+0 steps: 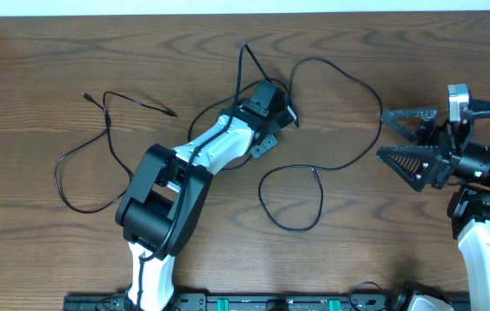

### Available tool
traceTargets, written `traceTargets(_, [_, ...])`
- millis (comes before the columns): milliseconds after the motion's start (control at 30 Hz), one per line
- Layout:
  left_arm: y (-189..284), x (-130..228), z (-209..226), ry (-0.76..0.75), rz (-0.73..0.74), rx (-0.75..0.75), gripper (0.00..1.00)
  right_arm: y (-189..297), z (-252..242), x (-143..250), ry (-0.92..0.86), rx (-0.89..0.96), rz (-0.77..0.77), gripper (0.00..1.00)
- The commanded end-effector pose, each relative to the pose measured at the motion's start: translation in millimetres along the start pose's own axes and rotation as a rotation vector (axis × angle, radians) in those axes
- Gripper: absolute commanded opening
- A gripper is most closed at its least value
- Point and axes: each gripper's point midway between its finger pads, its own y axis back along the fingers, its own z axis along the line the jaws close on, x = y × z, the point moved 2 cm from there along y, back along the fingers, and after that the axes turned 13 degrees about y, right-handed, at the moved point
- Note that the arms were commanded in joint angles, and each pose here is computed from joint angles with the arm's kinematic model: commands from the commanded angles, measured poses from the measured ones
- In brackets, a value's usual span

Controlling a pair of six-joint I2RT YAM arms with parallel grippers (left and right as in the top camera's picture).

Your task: Untangle cables

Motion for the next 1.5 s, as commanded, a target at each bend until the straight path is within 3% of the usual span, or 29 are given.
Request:
traceTargets(0, [-13, 11, 0, 0.003, 0.044, -0.003, 0.08, 2, 1, -2, 0.032, 0.000, 0.008, 0.99])
traceTargets(167, [-2, 0, 39, 0.016, 0.014, -0.246, 0.08, 2, 1, -2, 0.033, 0.000, 0.008, 0.99])
traceTargets(367, [30, -30, 83, 0.119, -0.130, -0.465, 0.07, 2, 1, -2, 0.033, 0.000, 0.008, 0.99])
traceTargets(600, [63, -50, 108, 0.246, -0.266, -0.519, 0.08, 2, 1, -1, 0.032, 0.000, 0.008, 0.99])
traceTargets(833, [110, -53, 133, 0.316, -0.324, -0.666, 0.08, 2, 1, -1, 0.031, 0.000, 0.008, 0.99])
traceTargets(1133, [159, -38, 175, 0.435, -0.353, -0.849, 0.08, 2, 1, -1, 0.030, 0.000, 0.008, 0.99])
traceTargets(1467, [208, 22, 246, 0.834, -0.416, -0.931, 0.08, 2, 0, 0, 0.026, 0.000, 0.008, 0.99])
